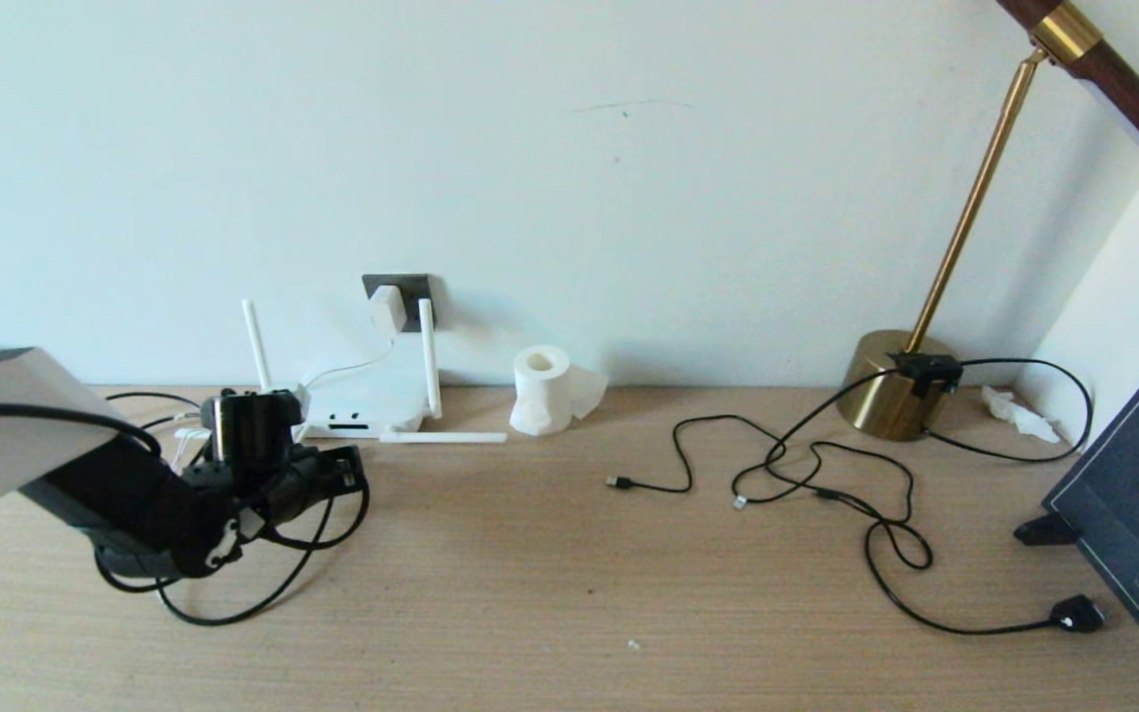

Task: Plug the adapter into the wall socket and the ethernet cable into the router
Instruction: Align cable and router interface

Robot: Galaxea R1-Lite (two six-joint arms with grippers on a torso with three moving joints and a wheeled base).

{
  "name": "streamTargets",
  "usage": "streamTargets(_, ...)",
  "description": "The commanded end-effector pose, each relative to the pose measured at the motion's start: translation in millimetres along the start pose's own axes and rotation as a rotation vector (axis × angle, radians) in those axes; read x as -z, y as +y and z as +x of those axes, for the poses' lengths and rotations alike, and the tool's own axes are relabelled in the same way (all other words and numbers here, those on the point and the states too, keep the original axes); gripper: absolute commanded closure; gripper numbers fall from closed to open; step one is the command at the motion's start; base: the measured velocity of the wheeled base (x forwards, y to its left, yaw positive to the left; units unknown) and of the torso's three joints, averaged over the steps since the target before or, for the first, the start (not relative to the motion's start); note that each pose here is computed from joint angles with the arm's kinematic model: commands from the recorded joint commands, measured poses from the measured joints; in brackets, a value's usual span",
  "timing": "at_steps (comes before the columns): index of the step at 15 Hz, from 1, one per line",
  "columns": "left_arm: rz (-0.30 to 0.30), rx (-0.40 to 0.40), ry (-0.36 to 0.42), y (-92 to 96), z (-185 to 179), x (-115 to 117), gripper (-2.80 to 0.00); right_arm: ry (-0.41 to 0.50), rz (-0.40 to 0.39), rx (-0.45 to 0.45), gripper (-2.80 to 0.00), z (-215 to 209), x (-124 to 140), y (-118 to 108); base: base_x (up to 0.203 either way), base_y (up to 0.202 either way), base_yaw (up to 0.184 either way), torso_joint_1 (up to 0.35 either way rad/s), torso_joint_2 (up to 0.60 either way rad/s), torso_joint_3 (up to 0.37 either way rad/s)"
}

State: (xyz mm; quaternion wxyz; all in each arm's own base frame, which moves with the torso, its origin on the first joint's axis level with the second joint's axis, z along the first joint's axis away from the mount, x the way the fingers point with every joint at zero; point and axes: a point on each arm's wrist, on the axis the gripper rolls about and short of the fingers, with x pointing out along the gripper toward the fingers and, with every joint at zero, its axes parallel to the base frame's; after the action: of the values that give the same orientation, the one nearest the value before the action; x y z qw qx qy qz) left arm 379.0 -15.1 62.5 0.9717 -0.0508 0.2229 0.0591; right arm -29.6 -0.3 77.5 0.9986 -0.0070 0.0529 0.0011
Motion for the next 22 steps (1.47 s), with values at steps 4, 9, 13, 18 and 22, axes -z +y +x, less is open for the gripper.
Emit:
streamTargets(4, 0.000, 0.005, -0.009, -2.4, -0.2, -1.5, 0.00, 0.003, 0.003, 0.001, -2.80, 0.2, 0.1, -0.1, 0.000, 0.000, 0.000, 0.000, 0.00, 0.000)
streamTargets(9, 0.020, 0.008, -0.018, -3.0, -2.9, -4.5, 0.00, 0.003, 0.003, 0.001, -2.80, 0.2, 0.1, -0.1, 0.000, 0.000, 0.000, 0.000, 0.00, 0.000)
streamTargets(13, 0.091, 0.057, -0.020, -0.2, -15.2, -7.7, 0.00, 0.003, 0.003, 0.001, -2.80, 0.2, 0.1, -0.1, 0.000, 0.000, 0.000, 0.000, 0.00, 0.000)
streamTargets(18, 0.116, 0.095, -0.020, 0.4, -14.5, -8.5, 0.00, 0.003, 0.006, 0.003, -2.80, 0.2, 0.1, -0.1, 0.000, 0.000, 0.000, 0.000, 0.00, 0.000)
streamTargets(22, 0.127, 0.097, -0.018, 0.0, -11.8, -7.9, 0.00, 0.003, 0.006, 0.003, -2.80, 0.2, 0.1, -0.1, 0.000, 0.000, 0.000, 0.000, 0.00, 0.000)
